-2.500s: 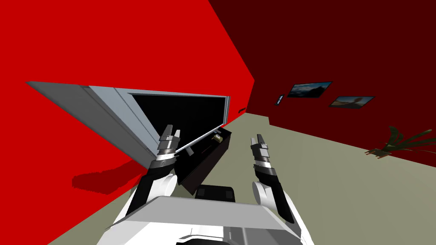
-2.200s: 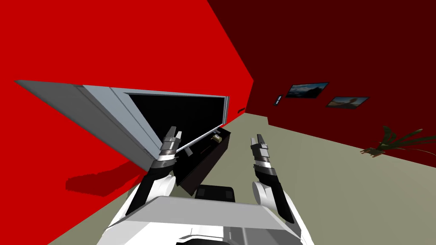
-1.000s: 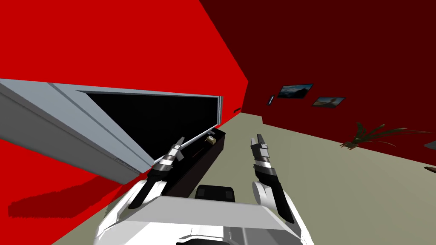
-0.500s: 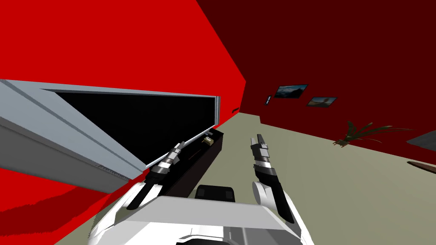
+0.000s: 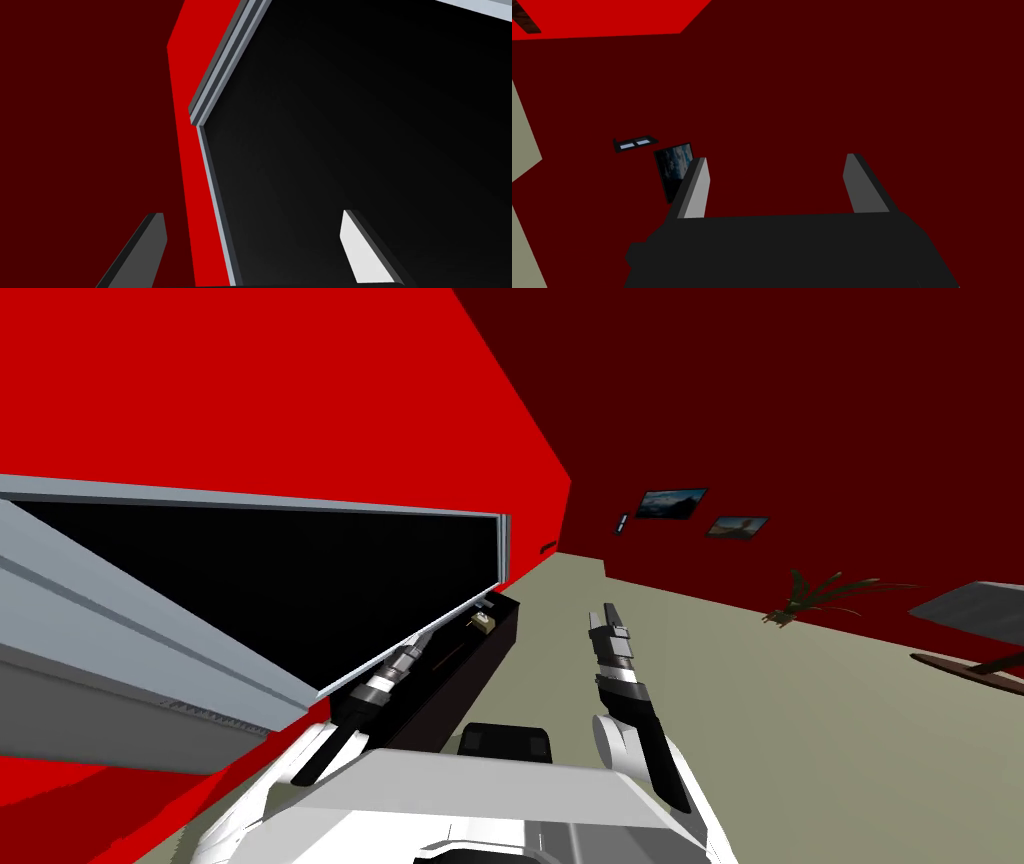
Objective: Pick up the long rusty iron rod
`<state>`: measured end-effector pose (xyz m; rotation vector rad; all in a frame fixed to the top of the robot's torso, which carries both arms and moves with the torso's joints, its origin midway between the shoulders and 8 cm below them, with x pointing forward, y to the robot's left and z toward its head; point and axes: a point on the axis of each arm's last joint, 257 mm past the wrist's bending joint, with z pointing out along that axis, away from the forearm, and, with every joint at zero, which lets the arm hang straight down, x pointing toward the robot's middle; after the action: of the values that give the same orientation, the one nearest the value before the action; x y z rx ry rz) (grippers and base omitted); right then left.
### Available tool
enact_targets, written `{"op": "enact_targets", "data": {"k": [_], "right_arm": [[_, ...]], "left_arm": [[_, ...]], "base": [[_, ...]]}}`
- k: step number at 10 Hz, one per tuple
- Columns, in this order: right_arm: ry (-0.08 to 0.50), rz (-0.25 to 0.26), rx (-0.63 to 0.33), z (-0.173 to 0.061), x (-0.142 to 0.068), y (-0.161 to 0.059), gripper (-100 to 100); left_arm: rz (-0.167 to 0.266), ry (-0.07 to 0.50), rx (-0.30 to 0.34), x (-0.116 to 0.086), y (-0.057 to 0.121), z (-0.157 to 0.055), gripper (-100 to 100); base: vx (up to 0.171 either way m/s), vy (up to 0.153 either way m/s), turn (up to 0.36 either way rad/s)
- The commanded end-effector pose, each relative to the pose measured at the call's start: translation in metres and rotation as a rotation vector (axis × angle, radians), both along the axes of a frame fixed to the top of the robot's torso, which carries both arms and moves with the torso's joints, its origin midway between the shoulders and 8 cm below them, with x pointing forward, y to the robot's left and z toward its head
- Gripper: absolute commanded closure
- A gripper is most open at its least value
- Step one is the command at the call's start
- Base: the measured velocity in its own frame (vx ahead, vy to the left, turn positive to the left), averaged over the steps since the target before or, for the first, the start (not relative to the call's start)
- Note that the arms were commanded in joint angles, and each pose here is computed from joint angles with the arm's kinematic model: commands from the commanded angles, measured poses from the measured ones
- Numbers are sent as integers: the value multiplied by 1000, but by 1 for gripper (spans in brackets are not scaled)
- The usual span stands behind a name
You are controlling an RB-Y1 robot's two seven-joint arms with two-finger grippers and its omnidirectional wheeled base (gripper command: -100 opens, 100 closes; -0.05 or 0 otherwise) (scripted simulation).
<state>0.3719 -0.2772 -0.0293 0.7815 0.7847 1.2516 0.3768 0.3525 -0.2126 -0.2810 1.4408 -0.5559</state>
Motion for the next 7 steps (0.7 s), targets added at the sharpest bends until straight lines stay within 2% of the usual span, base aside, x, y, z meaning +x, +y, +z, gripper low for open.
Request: {"op": "enact_targets", "data": {"k": [1,2,4,5,6,7], "right_arm": [[0,0,0,0,0,0,0],[0,0,0,0,0,0,0],[0,0,0,0,0,0,0],[0,0,0,0,0,0,0],[0,0,0,0,0,0,0],[0,0,0,0,0,0,0]], "left_arm": [[8,51,37,-5,7,-23,-100],[2,81,90,-9,14,-35,-100],[10,106,91,-12,19,-47,-100],[3,146,147,-17,26,-64,-100],[11,164,144,-20,30,-72,-100],[2,206,197,-27,38,-89,-100]], "base": [[86,-62,-37],[105,-67,-85],[51,-34,-13],[39,-45,-99],[54,-42,-48],[90,-47,-96]]}}
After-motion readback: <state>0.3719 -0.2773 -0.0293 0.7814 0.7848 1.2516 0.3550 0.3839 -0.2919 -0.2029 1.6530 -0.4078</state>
